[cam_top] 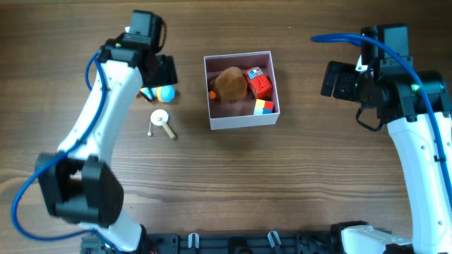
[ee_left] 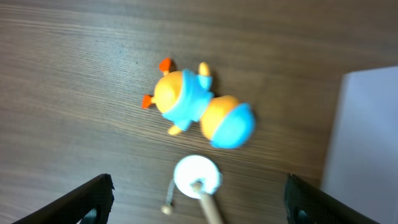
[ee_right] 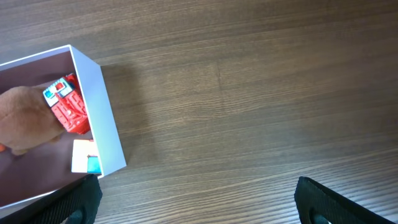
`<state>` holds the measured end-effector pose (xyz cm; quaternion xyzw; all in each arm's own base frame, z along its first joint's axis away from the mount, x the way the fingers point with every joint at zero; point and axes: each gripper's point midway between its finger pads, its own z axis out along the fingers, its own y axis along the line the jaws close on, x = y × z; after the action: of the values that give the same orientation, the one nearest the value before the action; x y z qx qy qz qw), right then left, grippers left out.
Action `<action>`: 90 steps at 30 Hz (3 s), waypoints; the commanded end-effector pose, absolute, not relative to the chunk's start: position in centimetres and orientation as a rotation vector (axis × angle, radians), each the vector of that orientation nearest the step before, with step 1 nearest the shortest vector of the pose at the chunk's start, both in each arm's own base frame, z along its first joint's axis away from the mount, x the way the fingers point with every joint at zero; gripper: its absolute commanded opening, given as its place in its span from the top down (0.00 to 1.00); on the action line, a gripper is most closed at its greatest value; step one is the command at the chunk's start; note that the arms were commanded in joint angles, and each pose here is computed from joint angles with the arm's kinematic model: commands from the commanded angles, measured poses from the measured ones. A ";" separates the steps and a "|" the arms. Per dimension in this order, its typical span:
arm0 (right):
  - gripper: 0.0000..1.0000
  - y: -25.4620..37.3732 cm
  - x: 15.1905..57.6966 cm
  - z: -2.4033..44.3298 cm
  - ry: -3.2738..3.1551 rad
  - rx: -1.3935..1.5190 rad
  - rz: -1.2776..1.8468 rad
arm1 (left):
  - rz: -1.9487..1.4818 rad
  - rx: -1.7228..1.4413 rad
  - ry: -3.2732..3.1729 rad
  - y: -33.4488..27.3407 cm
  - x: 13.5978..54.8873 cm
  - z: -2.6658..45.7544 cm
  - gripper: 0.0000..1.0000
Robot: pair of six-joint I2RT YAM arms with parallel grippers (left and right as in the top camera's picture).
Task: Pack container
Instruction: 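Move the left gripper to the rubber duck toy and grasp it, then carry the duck into the box and release it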
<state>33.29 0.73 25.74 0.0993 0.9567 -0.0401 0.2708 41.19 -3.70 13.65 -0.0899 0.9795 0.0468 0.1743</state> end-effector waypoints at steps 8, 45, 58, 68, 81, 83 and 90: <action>0.00 0.3 33.5 25.6 2.573 0.298 -0.128 | 0.124 0.069 2.991 -4.8 41.8 3.8 0.18; 0.00 0.3 33.5 25.6 2.573 0.297 -0.128 | 0.233 0.023 2.793 -6.3 41.8 11.5 0.94; 0.01 0.3 33.5 25.6 2.573 0.298 -0.127 | -0.252 0.067 2.548 -22.0 34.2 22.9 0.93; 0.00 0.3 33.5 25.6 2.573 0.298 -0.127 | -0.129 -0.171 2.662 -26.4 36.0 12.7 0.93; 0.00 0.3 33.5 25.6 2.573 0.298 -0.128 | 0.126 -0.301 2.733 -24.5 35.7 6.1 0.72; 0.00 0.3 33.5 25.6 2.573 0.298 -0.127 | 0.111 -0.303 2.723 -24.7 35.9 6.4 0.58; 0.00 0.3 33.5 25.6 2.573 0.298 -0.127 | -0.034 -0.333 2.626 -25.4 37.2 12.1 0.39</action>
<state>33.34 0.74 25.76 0.0996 0.9564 -0.0398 0.2718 35.95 -24.59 6.80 -0.1101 0.9733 0.0335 0.1984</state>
